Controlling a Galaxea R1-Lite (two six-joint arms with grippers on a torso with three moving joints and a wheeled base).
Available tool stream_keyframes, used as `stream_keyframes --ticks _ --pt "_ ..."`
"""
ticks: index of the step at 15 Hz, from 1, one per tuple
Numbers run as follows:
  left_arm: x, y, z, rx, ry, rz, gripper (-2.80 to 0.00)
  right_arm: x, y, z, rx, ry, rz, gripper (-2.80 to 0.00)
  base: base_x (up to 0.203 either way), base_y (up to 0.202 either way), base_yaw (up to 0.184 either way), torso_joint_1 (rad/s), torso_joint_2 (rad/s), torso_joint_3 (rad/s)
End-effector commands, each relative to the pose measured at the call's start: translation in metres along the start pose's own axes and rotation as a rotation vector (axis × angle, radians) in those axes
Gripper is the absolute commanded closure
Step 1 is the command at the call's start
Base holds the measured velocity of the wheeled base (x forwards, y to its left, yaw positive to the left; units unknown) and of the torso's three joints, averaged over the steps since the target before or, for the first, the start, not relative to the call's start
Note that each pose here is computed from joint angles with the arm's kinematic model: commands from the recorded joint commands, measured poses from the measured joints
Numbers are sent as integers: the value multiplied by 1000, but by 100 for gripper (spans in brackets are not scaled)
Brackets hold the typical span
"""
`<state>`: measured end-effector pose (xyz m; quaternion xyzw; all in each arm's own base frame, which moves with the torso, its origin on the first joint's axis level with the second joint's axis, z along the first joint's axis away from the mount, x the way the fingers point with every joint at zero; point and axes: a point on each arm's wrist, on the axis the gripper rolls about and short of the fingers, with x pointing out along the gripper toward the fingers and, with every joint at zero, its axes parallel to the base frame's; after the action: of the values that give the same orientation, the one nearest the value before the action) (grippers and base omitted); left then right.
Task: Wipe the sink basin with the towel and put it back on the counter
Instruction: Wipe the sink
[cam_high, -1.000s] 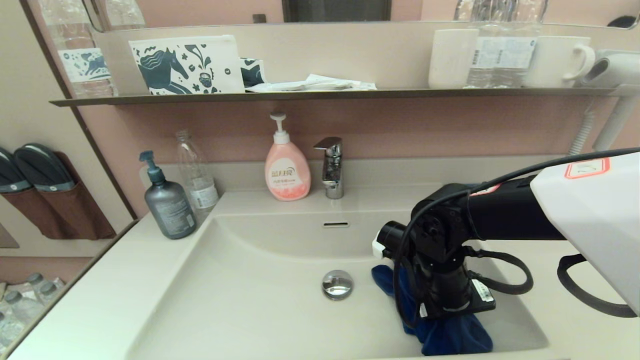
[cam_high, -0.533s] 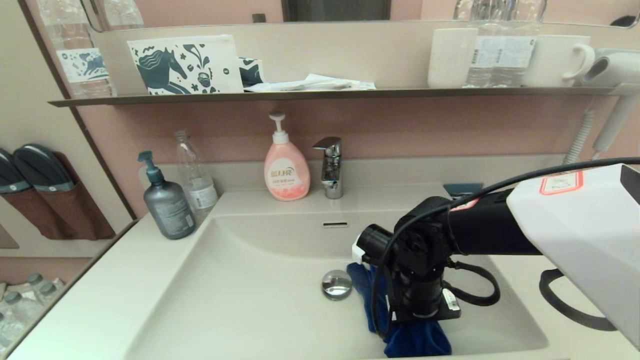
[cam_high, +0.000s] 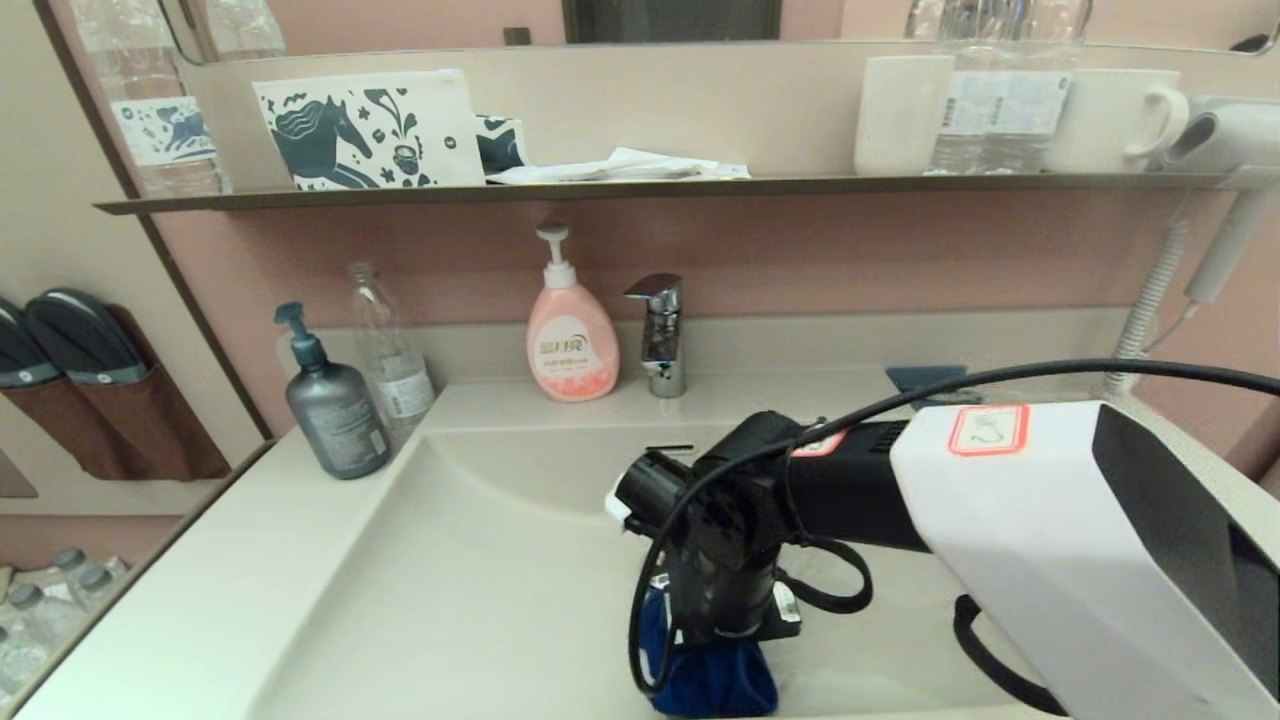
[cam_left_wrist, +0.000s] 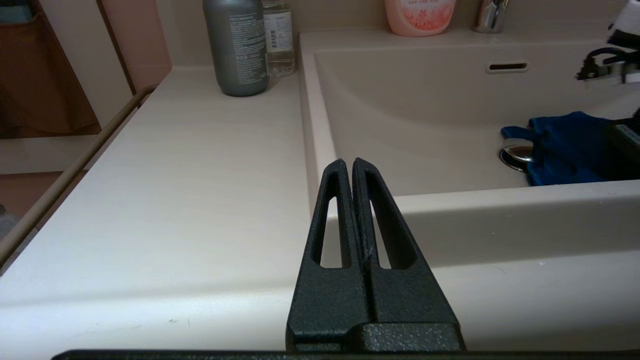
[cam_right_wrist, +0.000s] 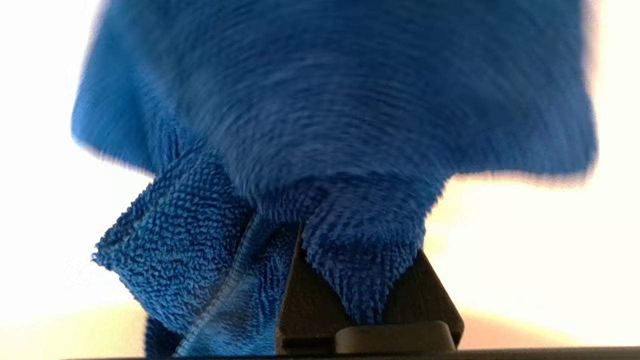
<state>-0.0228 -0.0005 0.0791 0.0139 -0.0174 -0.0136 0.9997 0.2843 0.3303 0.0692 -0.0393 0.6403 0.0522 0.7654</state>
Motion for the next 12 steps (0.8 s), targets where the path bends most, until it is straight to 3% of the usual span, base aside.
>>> stream_keyframes --ticks 1,5,9,12 --pt "0 0 0 0 1 0 0 21 27 -6 -83 -19 60 0 0 0 0 0 0 0" --pt "0 0 0 0 1 0 0 14 54 2 -140 -170 263 0 0 0 0 0 0 0" --pt "0 0 0 0 1 0 0 -20 76 9 -215 -260 603 0 0 0 0 0 0 0" --pt "0 0 0 0 1 0 0 -40 91 12 -333 -313 863 0 0 0 0 0 0 0"
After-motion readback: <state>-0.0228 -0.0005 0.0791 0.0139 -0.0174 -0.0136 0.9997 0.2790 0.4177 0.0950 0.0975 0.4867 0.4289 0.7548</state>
